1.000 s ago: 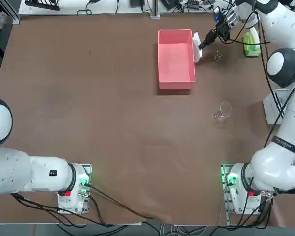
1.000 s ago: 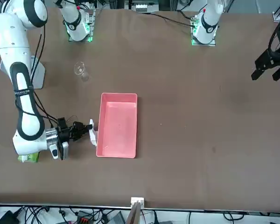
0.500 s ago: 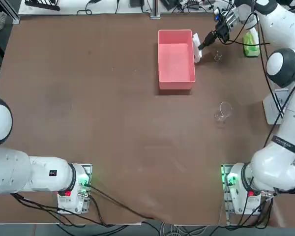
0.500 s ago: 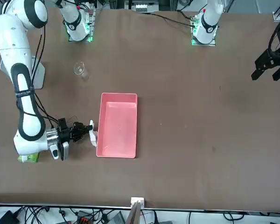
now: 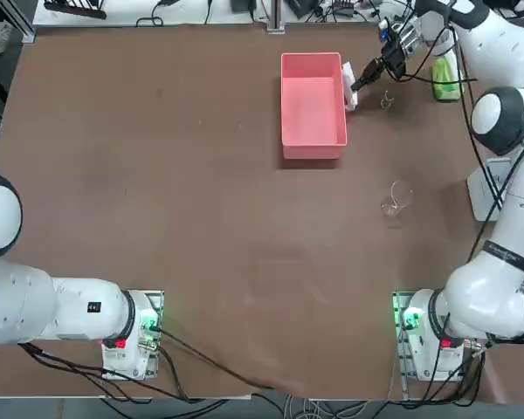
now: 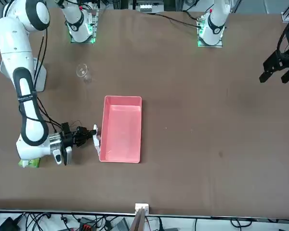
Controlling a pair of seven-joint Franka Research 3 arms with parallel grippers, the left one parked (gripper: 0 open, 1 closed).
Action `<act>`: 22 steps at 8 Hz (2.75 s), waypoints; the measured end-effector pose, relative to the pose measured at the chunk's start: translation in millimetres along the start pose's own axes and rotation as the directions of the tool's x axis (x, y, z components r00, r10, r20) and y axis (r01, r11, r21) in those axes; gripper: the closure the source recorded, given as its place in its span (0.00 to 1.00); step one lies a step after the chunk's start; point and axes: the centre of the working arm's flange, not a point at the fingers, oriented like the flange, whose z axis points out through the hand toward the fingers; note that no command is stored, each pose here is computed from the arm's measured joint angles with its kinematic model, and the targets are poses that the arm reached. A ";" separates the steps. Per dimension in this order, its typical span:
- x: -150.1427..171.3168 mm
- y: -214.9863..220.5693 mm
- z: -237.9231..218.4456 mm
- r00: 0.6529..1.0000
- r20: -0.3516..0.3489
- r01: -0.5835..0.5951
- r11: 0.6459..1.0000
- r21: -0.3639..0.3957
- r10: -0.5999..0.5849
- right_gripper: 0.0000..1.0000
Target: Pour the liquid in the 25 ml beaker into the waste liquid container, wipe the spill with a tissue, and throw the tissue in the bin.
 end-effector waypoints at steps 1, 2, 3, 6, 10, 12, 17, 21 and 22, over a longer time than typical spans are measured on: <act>-0.3 0.9 0.9 1.000 0.000 0.001 1.000 0.001 -0.001 0.96; -0.7 2.0 1.6 1.000 0.000 0.001 1.000 0.001 -0.001 0.96; -0.7 3.5 2.2 1.000 -0.003 0.001 1.000 -0.002 -0.001 0.96; -2.4 12.8 8.4 1.000 -0.009 0.004 1.000 -0.012 -0.004 0.96; 1.7 17.1 24.2 1.000 -0.010 0.010 1.000 -0.027 -0.010 0.96; 5.7 15.8 34.8 1.000 -0.005 0.015 0.999 -0.034 -0.015 0.96; -2.1 42.4 49.8 0.999 -0.019 0.027 0.997 -0.066 -0.029 0.96; -0.9 44.7 51.6 0.999 -0.021 0.033 0.996 -0.085 -0.035 0.97; 0.0 44.2 52.2 0.999 -0.022 0.035 0.996 -0.087 -0.037 0.97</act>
